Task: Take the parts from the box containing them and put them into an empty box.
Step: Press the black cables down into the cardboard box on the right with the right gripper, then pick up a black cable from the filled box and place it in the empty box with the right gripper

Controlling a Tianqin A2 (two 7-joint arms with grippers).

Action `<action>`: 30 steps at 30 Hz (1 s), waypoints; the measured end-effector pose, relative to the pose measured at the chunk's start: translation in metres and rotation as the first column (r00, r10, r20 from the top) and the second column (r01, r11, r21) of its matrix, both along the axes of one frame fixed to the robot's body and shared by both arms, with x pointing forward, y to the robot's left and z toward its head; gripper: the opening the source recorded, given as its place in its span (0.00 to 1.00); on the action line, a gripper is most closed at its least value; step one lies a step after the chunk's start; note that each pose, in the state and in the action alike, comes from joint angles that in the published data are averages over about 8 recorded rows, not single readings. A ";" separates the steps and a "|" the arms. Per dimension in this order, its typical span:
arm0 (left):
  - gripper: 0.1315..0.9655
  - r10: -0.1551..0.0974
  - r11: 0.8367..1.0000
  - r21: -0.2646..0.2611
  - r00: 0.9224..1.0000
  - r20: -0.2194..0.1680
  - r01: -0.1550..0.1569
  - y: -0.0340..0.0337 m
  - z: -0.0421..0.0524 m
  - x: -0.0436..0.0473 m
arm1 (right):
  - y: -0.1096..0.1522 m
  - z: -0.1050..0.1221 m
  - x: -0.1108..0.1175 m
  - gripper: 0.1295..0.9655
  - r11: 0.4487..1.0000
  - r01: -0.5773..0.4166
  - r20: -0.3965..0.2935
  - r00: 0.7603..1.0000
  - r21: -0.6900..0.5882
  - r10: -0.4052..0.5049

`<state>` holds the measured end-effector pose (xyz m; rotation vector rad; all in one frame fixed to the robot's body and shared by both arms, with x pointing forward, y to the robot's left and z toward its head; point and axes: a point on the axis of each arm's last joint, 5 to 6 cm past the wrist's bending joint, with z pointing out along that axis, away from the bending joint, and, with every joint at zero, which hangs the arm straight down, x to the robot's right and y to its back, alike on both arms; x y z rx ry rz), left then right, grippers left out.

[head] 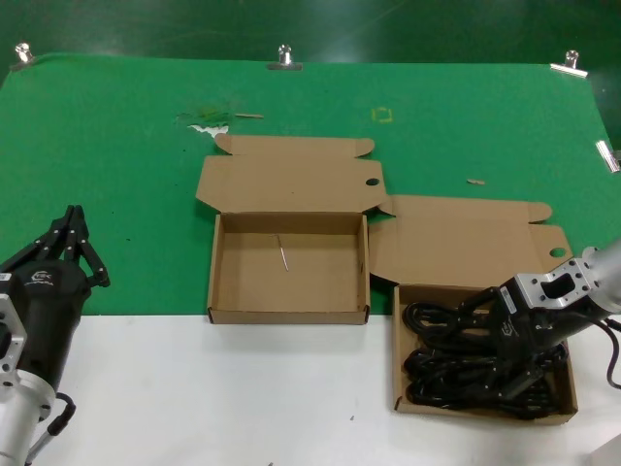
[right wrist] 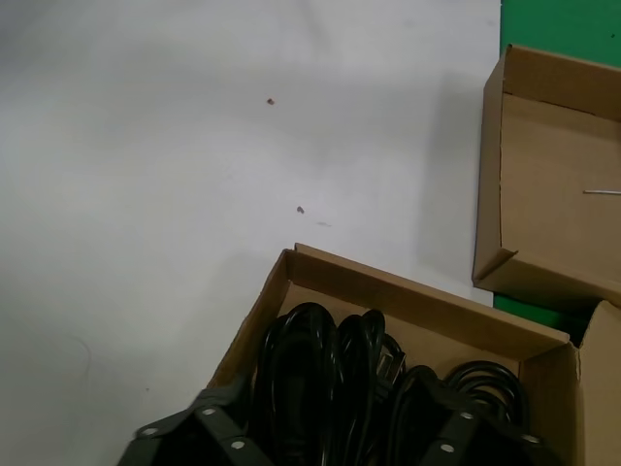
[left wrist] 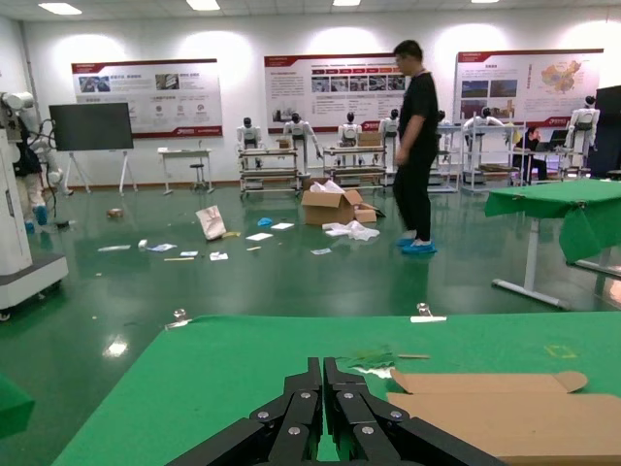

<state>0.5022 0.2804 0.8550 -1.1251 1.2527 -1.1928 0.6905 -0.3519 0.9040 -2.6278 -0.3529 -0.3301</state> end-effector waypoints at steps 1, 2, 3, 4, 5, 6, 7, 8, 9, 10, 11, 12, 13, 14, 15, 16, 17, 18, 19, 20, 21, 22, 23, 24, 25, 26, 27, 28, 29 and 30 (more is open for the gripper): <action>0.02 0.000 1.000 0.000 1.000 0.000 0.000 0.0000 0.0000 0.0000 | 0.000 0.000 0.000 0.64 1.000 0.001 0.001 1.000 0.000 -0.001; 0.02 0.000 1.000 0.000 1.000 0.000 0.000 0.0000 0.0000 0.0000 | 0.000 0.000 0.000 0.61 1.000 0.001 0.002 1.000 0.000 -0.001; 0.02 0.000 1.000 0.000 1.000 0.000 0.000 0.0000 0.0000 0.0000 | 0.000 0.000 0.000 0.61 1.000 0.002 0.002 1.000 0.000 -0.002; 0.02 0.000 1.000 0.000 1.000 0.000 0.000 0.0000 0.0000 0.0000 | 0.000 0.000 0.000 0.58 1.000 0.003 0.003 1.000 0.000 -0.003; 0.02 0.000 1.000 0.000 1.000 0.000 0.000 0.0000 0.0000 0.0000 | -0.001 0.001 0.000 0.55 1.000 0.003 0.003 1.000 0.000 -0.003; 0.02 0.000 1.000 0.000 1.000 0.000 0.000 0.0000 0.0000 0.0000 | -0.001 0.001 0.000 0.52 1.000 0.004 0.004 1.000 0.000 -0.004; 0.02 0.000 1.000 0.000 1.000 0.000 0.000 0.0000 0.0000 0.0000 | -0.001 0.001 0.000 0.49 1.000 0.004 0.004 1.000 0.000 -0.004; 0.02 0.000 1.000 0.000 1.000 0.000 0.000 0.0000 0.0000 0.0000 | -0.001 0.001 0.000 0.46 1.000 0.005 0.004 1.000 0.000 -0.005; 0.02 0.000 1.000 0.000 1.000 0.000 0.000 0.0000 0.0000 0.0000 | -0.002 0.001 0.000 0.42 1.000 0.005 0.005 1.000 0.001 -0.005; 0.02 0.000 1.000 0.000 1.000 0.000 0.000 0.0000 0.0000 0.0000 | -0.002 0.001 0.000 0.39 1.000 0.006 0.005 1.000 0.001 -0.006; 0.02 0.000 1.000 0.000 1.000 0.000 0.000 0.0000 0.0000 0.0000 | -0.002 0.001 0.000 0.36 1.000 0.006 0.005 1.000 0.001 -0.006; 0.02 0.000 1.000 0.000 1.000 0.000 0.000 0.0000 0.0000 0.0000 | -0.003 0.001 0.000 0.36 1.000 0.007 0.005 1.000 0.002 -0.007; 0.02 0.000 1.000 0.000 1.000 0.000 0.000 0.0000 0.0000 0.0000 | -0.003 0.001 0.000 0.34 1.000 0.007 0.005 1.000 0.002 -0.007; 0.02 0.000 1.000 0.000 1.000 0.000 0.000 0.0000 0.0000 0.0000 | -0.003 0.001 0.000 0.31 1.000 0.008 0.005 1.000 0.003 -0.008; 0.02 0.000 1.000 0.000 1.000 0.000 0.000 0.0000 0.0000 0.0000 | -0.003 0.001 -0.001 0.29 1.000 0.008 0.005 1.000 0.003 -0.008; 0.02 0.000 1.000 0.000 1.000 0.000 0.000 0.0000 0.0000 0.0000 | -0.004 0.001 -0.001 0.27 1.000 0.009 0.005 1.000 0.004 -0.009; 0.02 0.000 1.000 0.000 1.000 0.000 0.000 0.0000 0.0000 0.0000 | -0.004 0.001 -0.001 0.25 1.000 0.009 0.005 1.000 0.004 -0.009; 0.02 0.000 1.000 0.000 1.000 0.000 0.000 0.0000 0.0000 0.0000 | -0.004 0.001 -0.001 0.22 1.000 0.010 0.005 1.000 0.004 -0.010; 0.02 0.000 1.000 0.000 1.000 0.000 0.000 0.0000 0.0000 0.0000 | -0.004 0.001 -0.001 0.20 1.000 0.010 0.005 1.000 0.005 -0.010; 0.02 0.000 1.000 0.000 1.000 0.000 0.000 0.0000 0.0000 0.0000 | -0.004 0.001 -0.001 0.18 1.000 0.010 0.004 1.000 0.005 -0.010; 0.02 0.000 1.000 0.000 1.000 0.000 0.000 0.0000 0.0000 0.0000 | -0.004 0.001 -0.001 0.18 1.000 0.010 0.004 1.000 0.006 -0.010; 0.02 0.000 1.000 0.000 1.000 0.000 0.000 0.0000 0.0000 0.0000 | -0.004 0.001 -0.001 0.17 1.000 0.009 0.003 1.000 0.007 -0.009; 0.02 0.000 1.000 0.000 1.000 0.000 0.000 0.0000 0.0000 0.0000 | -0.004 0.001 -0.001 0.17 1.000 0.009 0.002 1.000 0.008 -0.009; 0.02 0.000 1.000 0.000 1.000 0.000 0.000 0.0000 0.0000 0.0000 | -0.004 0.001 -0.001 0.16 1.000 0.009 0.001 1.000 0.010 -0.009; 0.02 0.000 1.000 0.000 1.000 0.000 0.000 0.0000 0.0000 0.0000 | -0.004 0.002 -0.001 0.16 1.000 0.008 -0.001 1.000 0.013 -0.008; 0.02 0.000 1.000 0.000 1.000 0.000 0.000 0.0000 0.0000 0.0000 | -0.004 0.003 -0.001 0.16 1.000 0.008 -0.003 1.000 0.016 -0.008; 0.02 0.000 1.000 0.000 1.000 0.000 0.000 0.0000 0.0000 0.0000 | -0.003 0.004 -0.001 0.15 1.000 0.008 -0.005 1.000 0.020 -0.008; 0.02 0.000 1.000 0.000 1.000 0.000 0.000 0.0000 0.0000 0.0000 | -0.003 0.006 -0.001 0.15 1.000 0.008 -0.006 1.000 0.024 -0.008; 0.02 0.000 1.000 0.000 1.000 0.000 0.000 0.0000 0.0000 0.0000 | -0.003 0.008 -0.001 0.14 1.000 0.009 -0.008 1.000 0.029 -0.009; 0.02 0.000 1.000 0.000 1.000 0.000 0.000 0.0000 0.0000 0.0000 | -0.003 0.010 -0.001 0.14 0.999 0.010 -0.010 1.000 0.034 -0.010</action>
